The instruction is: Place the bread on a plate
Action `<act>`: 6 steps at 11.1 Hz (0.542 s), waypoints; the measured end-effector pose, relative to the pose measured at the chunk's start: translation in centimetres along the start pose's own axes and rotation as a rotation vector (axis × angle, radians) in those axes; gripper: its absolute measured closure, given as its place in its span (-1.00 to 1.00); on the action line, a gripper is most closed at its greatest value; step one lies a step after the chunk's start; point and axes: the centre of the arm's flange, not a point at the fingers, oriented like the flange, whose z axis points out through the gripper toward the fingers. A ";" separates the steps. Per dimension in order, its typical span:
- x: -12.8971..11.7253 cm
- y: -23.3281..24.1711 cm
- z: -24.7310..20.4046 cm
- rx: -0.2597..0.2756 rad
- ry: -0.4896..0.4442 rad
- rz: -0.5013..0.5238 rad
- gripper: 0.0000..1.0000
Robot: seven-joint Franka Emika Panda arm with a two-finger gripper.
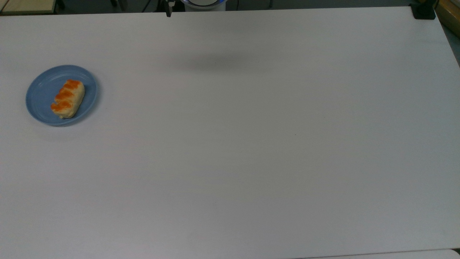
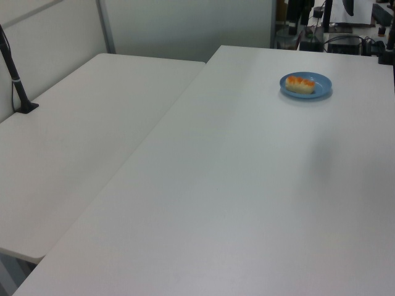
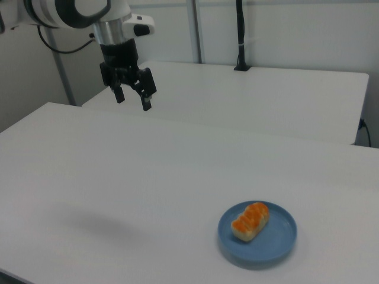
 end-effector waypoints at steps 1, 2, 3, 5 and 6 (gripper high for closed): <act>0.3 0.0 0.9 0.000 0.015 -0.038 -1.00; 0.7 0.2 1.6 -0.002 0.030 -0.065 -1.00; 0.8 0.3 2.2 -0.003 0.035 -0.079 -1.00; 0.8 0.3 2.5 -0.003 0.032 -0.090 -1.00; 0.8 0.3 2.5 -0.003 0.032 -0.090 -1.00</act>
